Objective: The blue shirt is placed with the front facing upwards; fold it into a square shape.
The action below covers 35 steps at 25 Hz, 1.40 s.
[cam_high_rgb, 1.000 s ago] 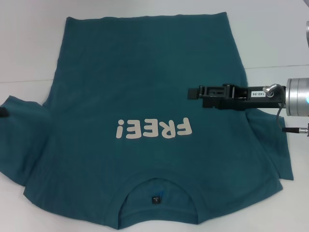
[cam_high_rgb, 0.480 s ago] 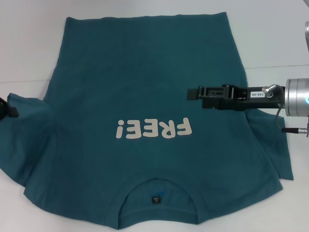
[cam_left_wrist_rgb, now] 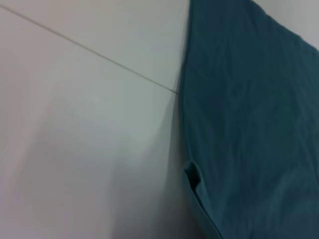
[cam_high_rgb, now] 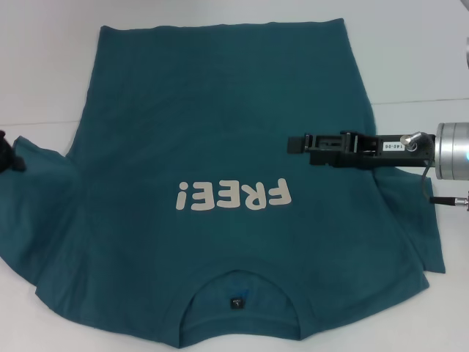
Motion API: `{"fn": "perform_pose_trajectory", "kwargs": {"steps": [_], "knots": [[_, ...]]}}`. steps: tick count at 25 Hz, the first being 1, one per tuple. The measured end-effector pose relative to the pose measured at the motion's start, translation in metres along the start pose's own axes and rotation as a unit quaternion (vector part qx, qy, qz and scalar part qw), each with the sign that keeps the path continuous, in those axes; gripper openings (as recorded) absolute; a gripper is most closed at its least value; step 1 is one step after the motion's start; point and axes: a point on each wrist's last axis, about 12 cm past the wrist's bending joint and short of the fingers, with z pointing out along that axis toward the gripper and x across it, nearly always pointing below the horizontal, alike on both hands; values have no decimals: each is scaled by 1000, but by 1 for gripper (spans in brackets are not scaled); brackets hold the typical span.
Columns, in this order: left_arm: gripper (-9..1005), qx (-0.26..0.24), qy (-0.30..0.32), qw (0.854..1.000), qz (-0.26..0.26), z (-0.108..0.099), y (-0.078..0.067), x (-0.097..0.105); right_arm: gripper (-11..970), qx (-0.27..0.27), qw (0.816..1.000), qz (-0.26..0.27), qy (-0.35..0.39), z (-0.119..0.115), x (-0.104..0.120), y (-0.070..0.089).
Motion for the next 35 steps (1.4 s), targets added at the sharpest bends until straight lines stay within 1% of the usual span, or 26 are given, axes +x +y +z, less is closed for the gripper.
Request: {"fn": "perform_pose_trajectory", "kwargs": {"steps": [5, 8, 14, 15, 16, 23, 26, 30, 35], "knots": [[11, -6, 12, 1000, 24, 12, -27, -7, 914, 3, 1000, 1, -8, -2, -1, -2], [11, -11, 21, 999, 34, 21, -39, -6, 915, 6, 1000, 3, -13, -3, -1, -3], [11, -20, 38, 998, 41, 37, -53, 4, 915, 8, 1000, 12, -23, -7, -1, -7], [11, -26, 40, 998, 46, 41, -58, 6, 915, 10, 1000, 14, -25, -8, 0, -8], [11, -26, 40, 998, 46, 41, -58, 6, 915, 12, 999, 14, -27, -8, 0, -9], [12, -23, 50, 996, 68, 60, -84, 14, 915, 21, 999, 17, -35, -9, -1, -12], [12, -19, 54, 996, 73, 67, -89, 21, 915, 21, 999, 19, -35, -9, 0, -13], [12, -19, 50, 996, 75, 76, -92, 30, 914, 24, 999, 19, -37, -10, -1, -14], [11, -19, 49, 996, 74, 82, -93, 33, 915, 34, 998, 20, -45, -12, -4, -16]]}}
